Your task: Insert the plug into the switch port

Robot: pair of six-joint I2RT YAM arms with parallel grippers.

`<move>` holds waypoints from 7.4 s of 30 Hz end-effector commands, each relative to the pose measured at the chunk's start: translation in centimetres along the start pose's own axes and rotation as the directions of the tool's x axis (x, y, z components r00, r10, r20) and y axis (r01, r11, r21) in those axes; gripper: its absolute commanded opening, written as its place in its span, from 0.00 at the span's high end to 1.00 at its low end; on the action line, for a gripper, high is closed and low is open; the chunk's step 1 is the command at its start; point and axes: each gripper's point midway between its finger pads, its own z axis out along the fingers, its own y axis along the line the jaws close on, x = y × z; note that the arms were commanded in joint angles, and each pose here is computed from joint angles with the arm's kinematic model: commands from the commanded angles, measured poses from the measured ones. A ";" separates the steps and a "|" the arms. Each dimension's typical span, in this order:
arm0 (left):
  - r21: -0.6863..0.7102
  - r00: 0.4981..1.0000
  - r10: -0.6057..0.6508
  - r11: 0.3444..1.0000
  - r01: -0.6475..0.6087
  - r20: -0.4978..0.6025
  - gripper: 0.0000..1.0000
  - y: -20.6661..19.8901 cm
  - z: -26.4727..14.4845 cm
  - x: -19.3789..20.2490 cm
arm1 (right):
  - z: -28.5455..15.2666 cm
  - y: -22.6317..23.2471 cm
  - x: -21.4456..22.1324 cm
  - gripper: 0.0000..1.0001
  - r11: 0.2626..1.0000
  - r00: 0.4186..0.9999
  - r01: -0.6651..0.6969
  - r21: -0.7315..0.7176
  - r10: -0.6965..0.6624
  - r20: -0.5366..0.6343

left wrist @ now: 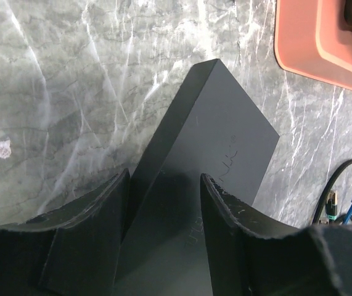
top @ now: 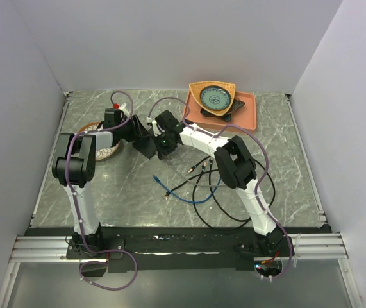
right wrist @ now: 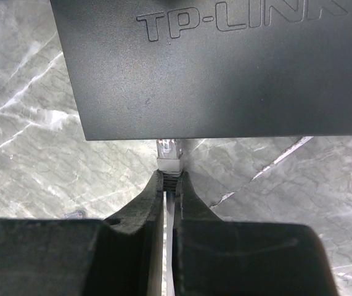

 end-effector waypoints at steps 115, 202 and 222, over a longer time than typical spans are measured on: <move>0.043 0.834 -0.028 0.999 0.005 0.551 0.04 -13.4 -22.5 -9.0 | -5.8 8.6 8.7 0.40 0.979 0.976 0.200 0.039 -0.202 0.079; 0.120 0.944 -0.054 0.993 0.015 0.325 0.04 -11.9 -16.2 -6.0 | -16.7 0.8 11.8 0.53 0.984 0.976 0.145 0.106 -0.159 0.146; 0.139 0.946 -0.050 0.990 0.005 0.320 0.04 -12.4 -16.3 -6.2 | -11.6 -0.5 9.7 0.56 0.992 0.989 0.059 0.108 -0.072 0.126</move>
